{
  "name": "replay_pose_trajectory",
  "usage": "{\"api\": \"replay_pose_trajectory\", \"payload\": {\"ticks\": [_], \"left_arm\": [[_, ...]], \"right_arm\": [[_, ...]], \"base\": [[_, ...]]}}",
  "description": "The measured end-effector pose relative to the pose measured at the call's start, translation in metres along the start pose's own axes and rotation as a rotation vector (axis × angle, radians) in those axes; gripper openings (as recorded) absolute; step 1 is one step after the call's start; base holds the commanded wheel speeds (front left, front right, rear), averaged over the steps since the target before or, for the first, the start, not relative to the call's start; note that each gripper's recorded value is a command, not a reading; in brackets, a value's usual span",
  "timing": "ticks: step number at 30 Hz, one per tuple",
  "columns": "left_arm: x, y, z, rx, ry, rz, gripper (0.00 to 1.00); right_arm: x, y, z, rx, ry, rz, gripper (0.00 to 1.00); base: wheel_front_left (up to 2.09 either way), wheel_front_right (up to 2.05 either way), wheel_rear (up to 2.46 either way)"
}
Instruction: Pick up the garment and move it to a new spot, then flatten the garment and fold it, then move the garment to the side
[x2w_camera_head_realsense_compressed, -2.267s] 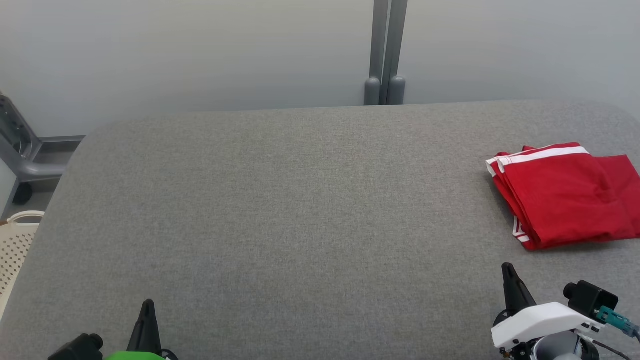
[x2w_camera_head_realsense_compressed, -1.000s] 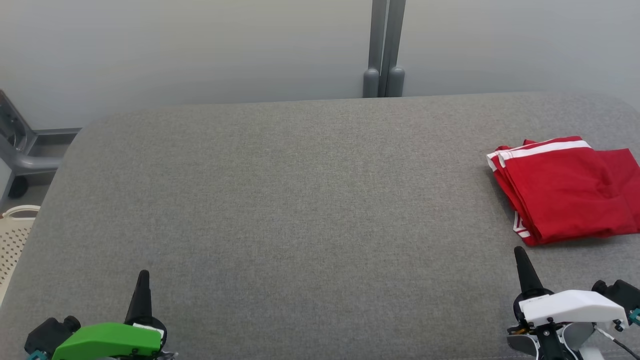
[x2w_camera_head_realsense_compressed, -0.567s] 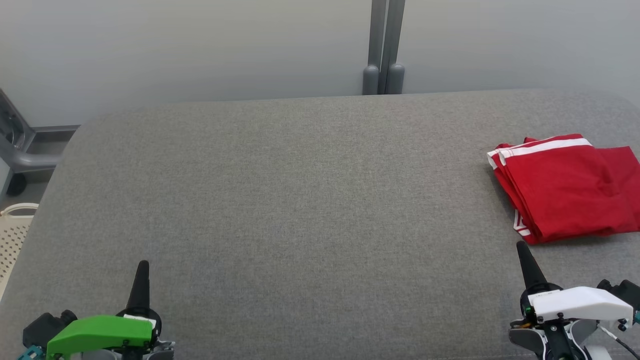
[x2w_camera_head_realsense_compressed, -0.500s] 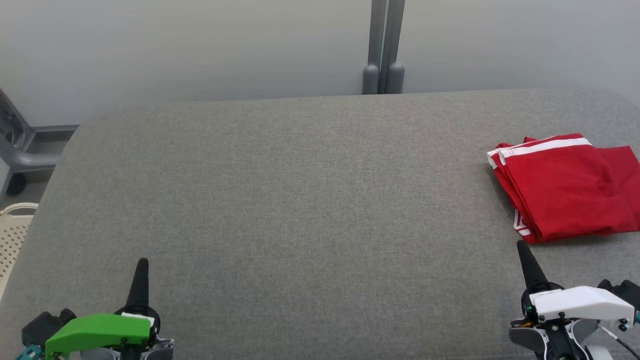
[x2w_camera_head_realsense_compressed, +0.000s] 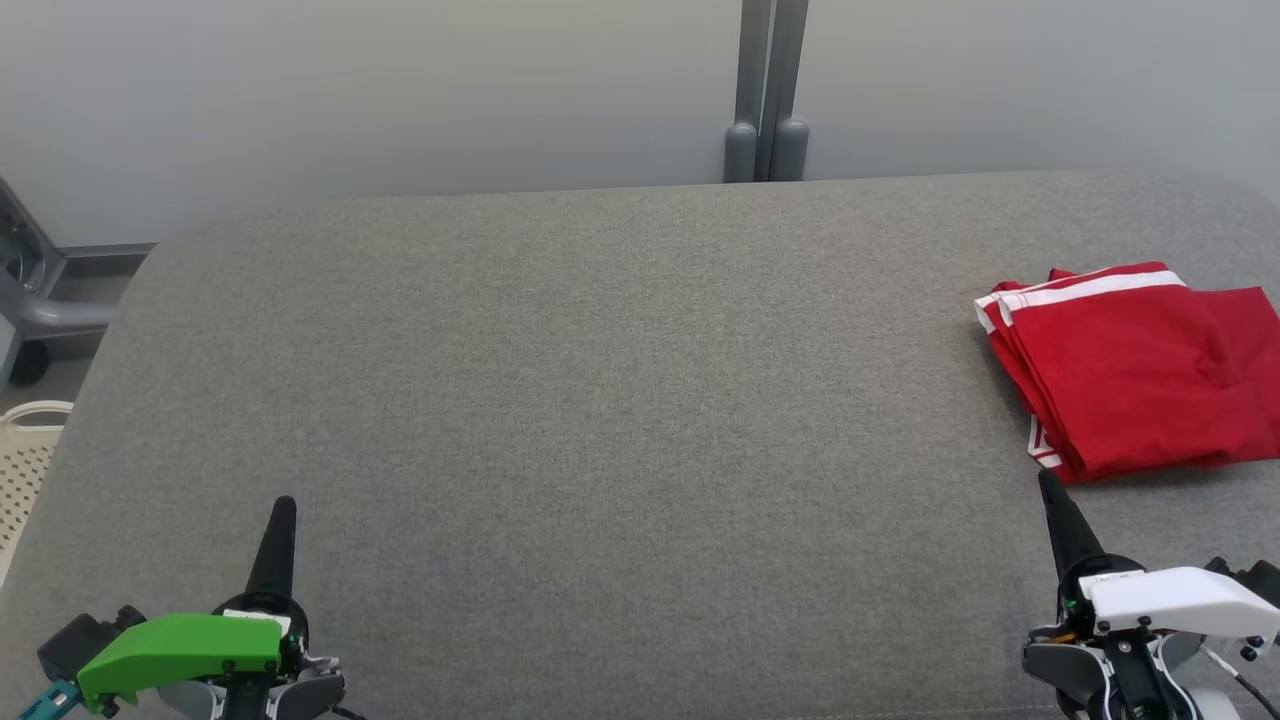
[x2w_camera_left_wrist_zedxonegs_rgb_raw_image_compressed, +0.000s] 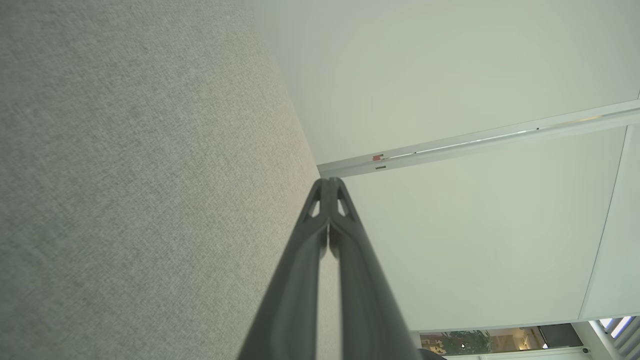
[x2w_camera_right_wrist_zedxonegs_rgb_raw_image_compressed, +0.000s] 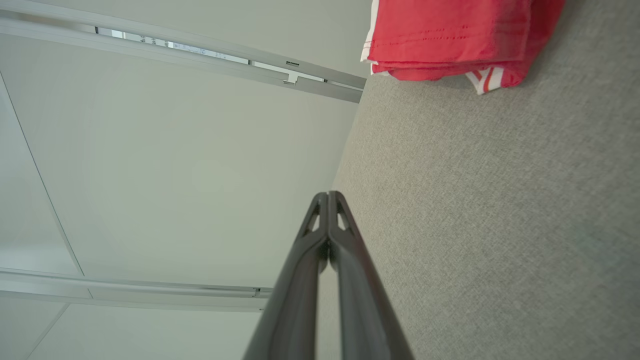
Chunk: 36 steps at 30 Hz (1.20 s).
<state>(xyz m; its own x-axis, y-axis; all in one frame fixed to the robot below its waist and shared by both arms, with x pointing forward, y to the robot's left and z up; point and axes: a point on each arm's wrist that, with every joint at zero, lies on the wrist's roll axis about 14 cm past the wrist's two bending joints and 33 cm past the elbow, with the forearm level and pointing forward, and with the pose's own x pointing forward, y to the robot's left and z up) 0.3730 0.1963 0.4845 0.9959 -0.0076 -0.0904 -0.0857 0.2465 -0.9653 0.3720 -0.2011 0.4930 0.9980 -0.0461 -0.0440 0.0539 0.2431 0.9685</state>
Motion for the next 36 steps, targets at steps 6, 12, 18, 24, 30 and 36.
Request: {"api": "replay_pose_trajectory", "payload": {"ticks": [6, 12, 18, 24, 30, 36], "left_arm": [[0.003, -0.004, 0.000, -0.043, 0.005, -0.015, 0.00], [0.006, -0.009, 0.001, -0.096, 0.008, -0.032, 0.00], [0.008, -0.012, 0.001, -0.139, 0.014, -0.044, 0.00], [0.010, -0.014, 0.001, -0.176, 0.018, -0.055, 0.00], [0.012, -0.018, 0.001, -0.216, 0.024, -0.068, 0.00], [0.014, -0.020, 0.002, -0.250, 0.026, -0.080, 0.00]], "right_arm": [[0.001, 0.002, 0.001, 0.048, 0.000, 0.008, 0.00], [0.002, 0.005, 0.003, 0.100, -0.002, 0.017, 0.00], [0.002, 0.007, 0.004, 0.142, -0.002, 0.026, 0.00], [0.003, 0.009, 0.005, 0.181, -0.001, 0.034, 0.00], [0.003, 0.011, 0.007, 0.220, -0.001, 0.043, 0.00], [0.004, 0.013, 0.008, 0.249, -0.001, 0.050, 0.00]], "base": [[0.00, 0.00, 0.00], [0.00, 0.00, 0.00], [0.00, 0.00, 0.00], [0.00, 0.00, 0.00], [0.00, 0.00, 0.00], [0.00, 0.00, 0.00]]}}
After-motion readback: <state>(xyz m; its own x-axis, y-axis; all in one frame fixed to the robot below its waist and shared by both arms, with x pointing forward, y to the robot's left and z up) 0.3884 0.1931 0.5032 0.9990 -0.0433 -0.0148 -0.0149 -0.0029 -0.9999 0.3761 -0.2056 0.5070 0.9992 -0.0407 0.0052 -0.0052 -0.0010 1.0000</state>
